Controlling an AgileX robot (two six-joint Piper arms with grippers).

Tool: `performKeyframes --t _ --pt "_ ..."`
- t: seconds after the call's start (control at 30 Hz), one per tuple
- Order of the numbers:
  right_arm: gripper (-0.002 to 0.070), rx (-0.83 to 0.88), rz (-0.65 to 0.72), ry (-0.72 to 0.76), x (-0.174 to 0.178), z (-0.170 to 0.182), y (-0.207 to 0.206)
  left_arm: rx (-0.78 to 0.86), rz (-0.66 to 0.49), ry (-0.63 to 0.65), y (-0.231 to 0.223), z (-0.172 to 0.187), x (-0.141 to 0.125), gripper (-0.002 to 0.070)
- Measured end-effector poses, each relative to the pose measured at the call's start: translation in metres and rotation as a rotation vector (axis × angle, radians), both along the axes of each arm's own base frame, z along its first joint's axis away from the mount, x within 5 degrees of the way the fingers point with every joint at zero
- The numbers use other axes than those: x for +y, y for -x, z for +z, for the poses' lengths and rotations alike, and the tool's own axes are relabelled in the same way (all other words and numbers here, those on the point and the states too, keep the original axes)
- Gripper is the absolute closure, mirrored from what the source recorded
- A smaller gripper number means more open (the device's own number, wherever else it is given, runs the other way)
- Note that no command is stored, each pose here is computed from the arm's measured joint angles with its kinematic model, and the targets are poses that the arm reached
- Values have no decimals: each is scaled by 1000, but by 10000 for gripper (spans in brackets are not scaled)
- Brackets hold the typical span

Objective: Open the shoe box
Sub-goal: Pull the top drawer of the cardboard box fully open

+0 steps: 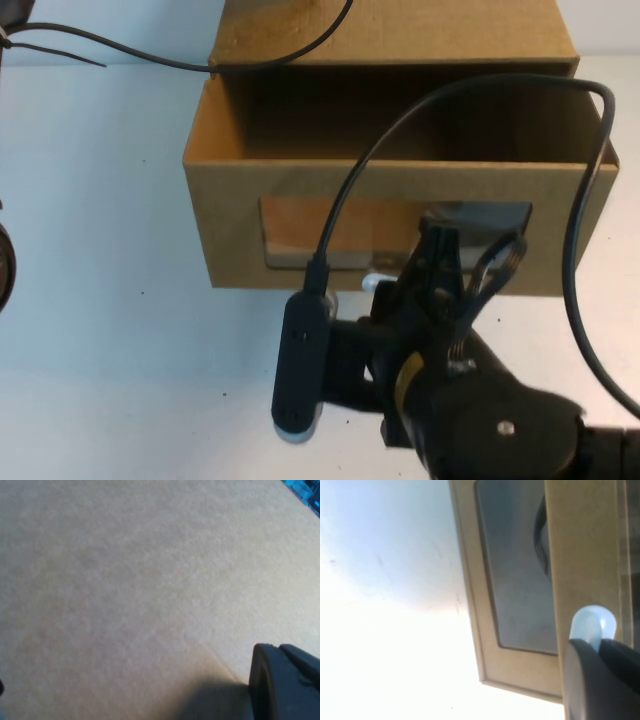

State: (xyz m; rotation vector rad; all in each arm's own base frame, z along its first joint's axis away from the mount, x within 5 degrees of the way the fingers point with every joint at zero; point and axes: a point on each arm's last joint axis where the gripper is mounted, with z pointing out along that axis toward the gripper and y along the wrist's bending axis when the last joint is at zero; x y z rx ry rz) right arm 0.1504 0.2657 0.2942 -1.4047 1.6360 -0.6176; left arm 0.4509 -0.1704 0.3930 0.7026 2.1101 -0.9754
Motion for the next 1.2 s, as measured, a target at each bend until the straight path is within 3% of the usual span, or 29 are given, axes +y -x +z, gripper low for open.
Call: performKeyframes --t 0.5,0.8,1.03,1.2 --pt "672 130 53 78 5 -5 66 1 2 -1 0 0 0 680" --pt "666 153 48 100 4 -7 76 1 2 -1 0 0 0 680" --pt "568 79 33 104 3 -2 62 2 1 1 0 0 0 680" --pt "460 78 10 103 1 -2 55 1 3 2 0 0 0 680"
